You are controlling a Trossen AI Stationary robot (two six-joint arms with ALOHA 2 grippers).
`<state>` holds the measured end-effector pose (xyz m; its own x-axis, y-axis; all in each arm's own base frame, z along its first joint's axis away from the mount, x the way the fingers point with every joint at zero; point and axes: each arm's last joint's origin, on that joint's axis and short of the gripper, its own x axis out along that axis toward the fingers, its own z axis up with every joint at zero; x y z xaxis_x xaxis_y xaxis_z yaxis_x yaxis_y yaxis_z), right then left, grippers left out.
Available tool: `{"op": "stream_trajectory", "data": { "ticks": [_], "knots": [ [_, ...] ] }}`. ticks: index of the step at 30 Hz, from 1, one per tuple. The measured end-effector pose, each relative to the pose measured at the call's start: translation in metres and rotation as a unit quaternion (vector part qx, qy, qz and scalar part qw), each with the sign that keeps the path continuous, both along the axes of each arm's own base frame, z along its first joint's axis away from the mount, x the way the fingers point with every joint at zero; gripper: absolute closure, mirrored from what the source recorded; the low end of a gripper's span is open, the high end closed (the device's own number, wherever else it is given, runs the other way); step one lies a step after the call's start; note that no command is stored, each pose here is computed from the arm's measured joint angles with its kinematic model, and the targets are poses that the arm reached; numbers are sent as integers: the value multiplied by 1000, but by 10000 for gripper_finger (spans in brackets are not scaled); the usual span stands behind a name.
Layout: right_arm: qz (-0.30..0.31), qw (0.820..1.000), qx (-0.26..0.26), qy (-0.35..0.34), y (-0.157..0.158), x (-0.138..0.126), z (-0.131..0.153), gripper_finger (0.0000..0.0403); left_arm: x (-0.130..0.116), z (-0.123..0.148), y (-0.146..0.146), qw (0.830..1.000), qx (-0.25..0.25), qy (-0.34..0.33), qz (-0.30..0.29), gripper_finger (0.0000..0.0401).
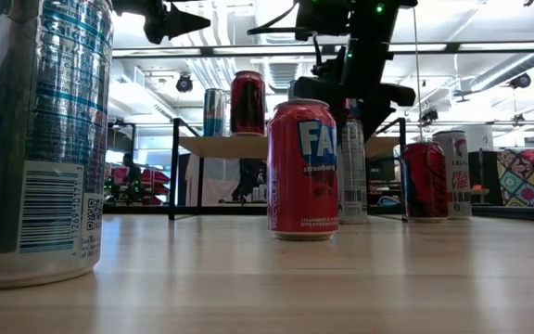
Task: Place canned beverage on shelf
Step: Put the white pink soda can on the shelf
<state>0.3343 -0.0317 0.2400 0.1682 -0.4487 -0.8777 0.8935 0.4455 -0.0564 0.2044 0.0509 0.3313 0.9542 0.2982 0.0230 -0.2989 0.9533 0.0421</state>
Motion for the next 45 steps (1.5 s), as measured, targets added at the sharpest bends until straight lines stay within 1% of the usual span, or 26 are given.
{"op": "stream_trajectory", "data": {
  "ticks": [5, 9, 13, 15, 21, 23, 27, 31, 34, 38, 45],
  "knots": [
    [11, 1000, 5, -1, 4, -1, 3, 164, 0, 0, 0, 1000, 0, 0, 0, 20],
    [29, 999, 9, -12, 12, -5, 13, 164, 0, 0, 0, 1000, 0, 1, 0, 20],
    [57, 997, 7, -45, 20, -11, 37, 164, 0, 0, 0, 1000, 0, 1, 0, 20],
    [73, 995, 17, -59, 24, -13, 47, 164, 0, 0, 0, 1000, 0, 0, 0, 20],
    [128, 984, 27, -120, 42, -20, 87, 164, 0, 0, 0, 1000, 0, 1, 0, 20],
    [138, 982, 26, -129, 47, -23, 99, 164, 0, 0, 0, 1000, -1, 1, 0, 20],
    [159, 979, 20, -125, 56, -28, 118, 163, 0, 0, 0, 1000, -1, 1, 0, 20],
    [190, 969, 14, -157, 65, -29, 141, 162, 0, 0, 0, 1000, -2, 0, 0, 20],
    [217, 959, 4, -182, 69, -31, 161, 162, 0, 0, 0, 1000, -2, 0, 0, 20],
    [244, 945, -22, -217, 68, -35, 189, 162, 0, 0, 0, 1000, -2, 0, 0, 20],
    [263, 923, -102, -262, 58, -47, 236, 161, 0, 0, 0, 1000, -3, 0, 0, 20]
  ]
}}
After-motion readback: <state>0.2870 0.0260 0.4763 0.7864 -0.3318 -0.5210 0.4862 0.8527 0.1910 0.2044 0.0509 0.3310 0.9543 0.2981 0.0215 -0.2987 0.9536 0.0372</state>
